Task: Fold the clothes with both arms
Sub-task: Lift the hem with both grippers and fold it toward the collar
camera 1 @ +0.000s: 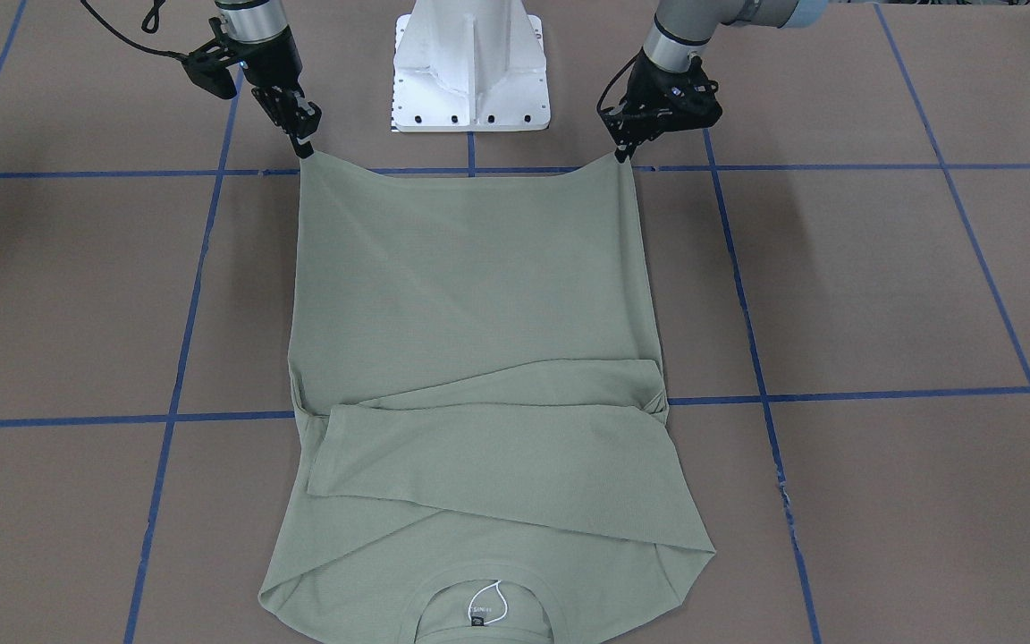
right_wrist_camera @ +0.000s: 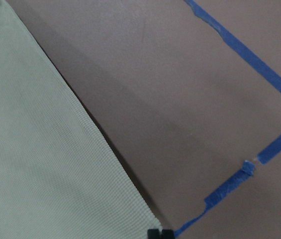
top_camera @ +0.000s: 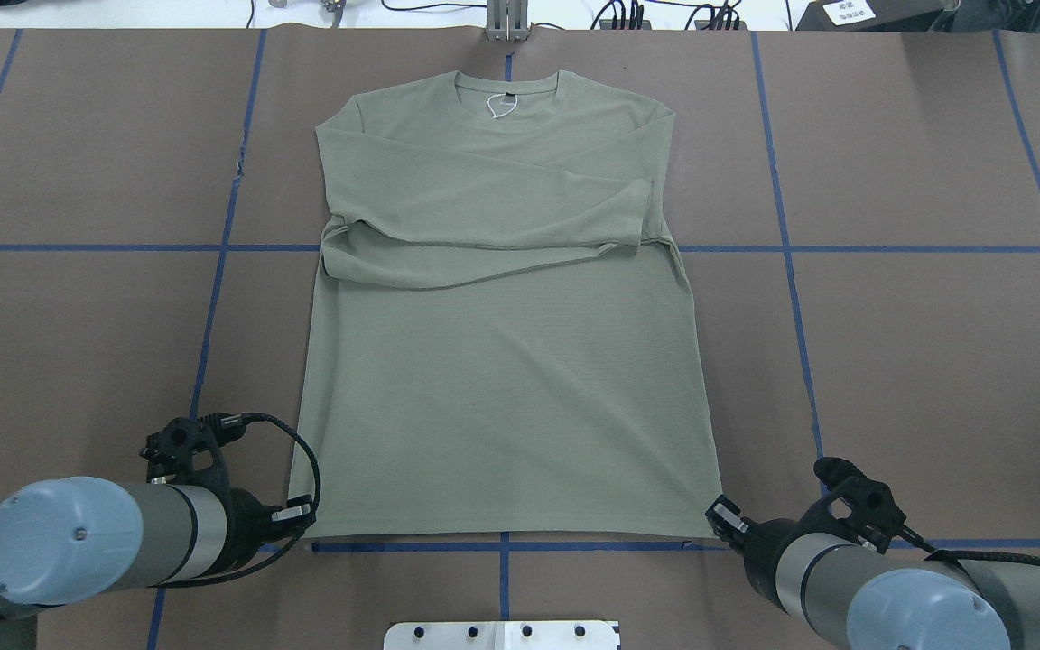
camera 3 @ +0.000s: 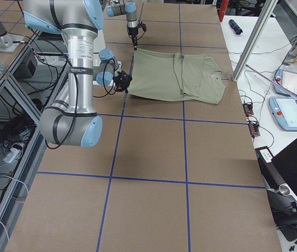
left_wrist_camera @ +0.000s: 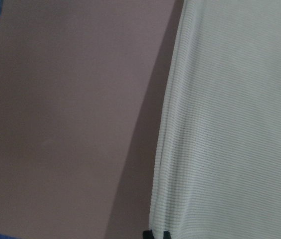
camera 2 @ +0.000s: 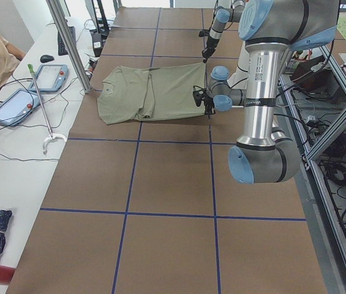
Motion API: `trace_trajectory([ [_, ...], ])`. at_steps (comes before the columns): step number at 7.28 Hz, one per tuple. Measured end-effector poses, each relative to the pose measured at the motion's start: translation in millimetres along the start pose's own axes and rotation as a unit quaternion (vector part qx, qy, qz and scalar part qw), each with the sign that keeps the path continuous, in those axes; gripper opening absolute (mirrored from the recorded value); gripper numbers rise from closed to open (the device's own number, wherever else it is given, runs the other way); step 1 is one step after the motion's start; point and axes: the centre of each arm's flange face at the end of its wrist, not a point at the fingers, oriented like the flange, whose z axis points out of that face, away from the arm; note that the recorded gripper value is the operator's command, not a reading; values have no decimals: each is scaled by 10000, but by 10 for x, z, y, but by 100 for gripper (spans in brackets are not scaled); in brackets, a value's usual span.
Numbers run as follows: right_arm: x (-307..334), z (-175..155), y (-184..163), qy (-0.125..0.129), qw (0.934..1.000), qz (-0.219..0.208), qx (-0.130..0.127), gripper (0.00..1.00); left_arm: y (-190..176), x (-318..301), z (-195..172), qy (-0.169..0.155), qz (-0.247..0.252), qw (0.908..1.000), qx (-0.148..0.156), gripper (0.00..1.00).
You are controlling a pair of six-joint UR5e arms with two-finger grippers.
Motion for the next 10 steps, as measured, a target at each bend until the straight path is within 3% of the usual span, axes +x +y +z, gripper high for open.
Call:
trace_trajectory([
  [3, 151, -463, -20, 11, 9996, -106, -279, 0, 348, 33, -532, 335, -114, 9983, -457, 0],
  [5, -83, -590, -377, -255, 9996, -131, -3, 0, 186, 265, -803, 733, -254, 9965, -318, 0],
  [7, -617, -396, -750, -467, 9972, -508, 293, 0, -528, 550, -999, 1048, -80, 9934, 467, 0],
  [10, -1837, -142, -1655, -279, 9957, -734, 492, 0, -1893, 714, -631, 584, 340, 9852, 1577, 0],
])
